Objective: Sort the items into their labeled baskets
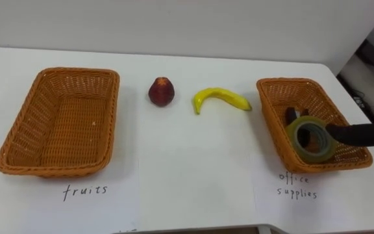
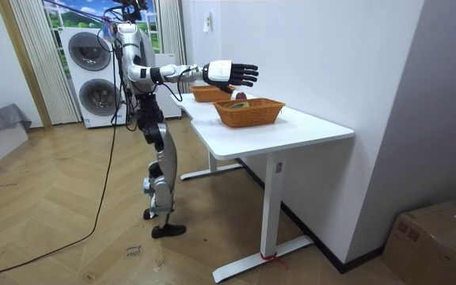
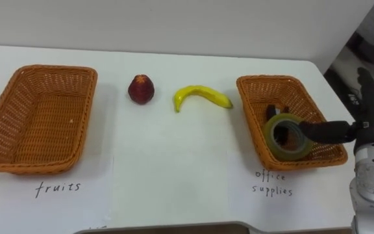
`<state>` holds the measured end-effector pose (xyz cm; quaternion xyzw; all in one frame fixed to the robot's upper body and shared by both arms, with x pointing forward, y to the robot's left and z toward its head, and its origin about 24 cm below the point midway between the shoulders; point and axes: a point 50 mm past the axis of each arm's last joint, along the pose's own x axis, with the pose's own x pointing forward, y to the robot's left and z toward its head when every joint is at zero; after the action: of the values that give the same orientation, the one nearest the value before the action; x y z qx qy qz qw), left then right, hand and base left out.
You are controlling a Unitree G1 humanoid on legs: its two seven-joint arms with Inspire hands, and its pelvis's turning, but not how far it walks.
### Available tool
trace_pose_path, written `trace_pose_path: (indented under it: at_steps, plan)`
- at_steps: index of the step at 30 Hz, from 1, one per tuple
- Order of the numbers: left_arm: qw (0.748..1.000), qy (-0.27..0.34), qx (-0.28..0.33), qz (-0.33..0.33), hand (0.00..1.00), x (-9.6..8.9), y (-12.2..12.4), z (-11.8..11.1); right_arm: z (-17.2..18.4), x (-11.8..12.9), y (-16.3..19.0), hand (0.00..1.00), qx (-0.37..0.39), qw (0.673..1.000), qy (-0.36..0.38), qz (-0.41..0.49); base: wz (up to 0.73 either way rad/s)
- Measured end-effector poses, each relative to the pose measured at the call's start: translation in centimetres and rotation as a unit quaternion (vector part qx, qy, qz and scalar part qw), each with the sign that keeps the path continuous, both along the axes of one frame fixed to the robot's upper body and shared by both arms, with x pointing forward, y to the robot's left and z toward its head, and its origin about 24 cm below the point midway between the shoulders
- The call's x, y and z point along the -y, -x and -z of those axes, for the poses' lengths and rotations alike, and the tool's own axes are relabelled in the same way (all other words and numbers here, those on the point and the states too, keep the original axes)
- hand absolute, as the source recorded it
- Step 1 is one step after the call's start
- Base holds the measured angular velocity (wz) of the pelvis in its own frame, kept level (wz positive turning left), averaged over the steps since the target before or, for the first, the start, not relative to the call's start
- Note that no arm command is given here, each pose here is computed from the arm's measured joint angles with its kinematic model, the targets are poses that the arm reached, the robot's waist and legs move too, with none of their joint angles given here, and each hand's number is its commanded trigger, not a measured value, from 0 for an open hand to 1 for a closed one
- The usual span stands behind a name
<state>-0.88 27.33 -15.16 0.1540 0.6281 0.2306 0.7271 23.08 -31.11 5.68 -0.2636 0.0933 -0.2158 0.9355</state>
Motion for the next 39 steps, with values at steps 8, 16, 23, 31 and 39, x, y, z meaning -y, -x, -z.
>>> trace_pose_path:
  at_steps: [8,16,23,31,39]
  plan:
    - [1.0,0.0,0.0,0.0,0.0,0.0,0.0,0.0,0.0,0.0,0.0,0.0,0.0,1.0,0.0,0.0,0.0]
    - [1.0,0.0,0.001,0.0,0.0,0.0,-0.1,0.0,0.0,0.0,0.0,0.0,0.001,1.0,0.0,0.0,0.0]
    - [1.0,0.001,-0.004,-0.001,0.0,0.1,0.1,0.1,-0.5,-0.1,-0.5,0.0,0.01,1.0,0.001,-0.002,0.0]
    - [1.0,0.013,-0.004,0.0,0.0,-0.1,0.2,0.0,-2.4,-0.7,-1.9,0.0,0.048,0.999,0.007,-0.015,0.0]
    - [1.0,0.011,0.018,0.011,0.0,-0.2,-1.3,-0.1,-5.8,-2.6,-4.4,0.0,0.101,0.992,0.036,-0.063,0.04]
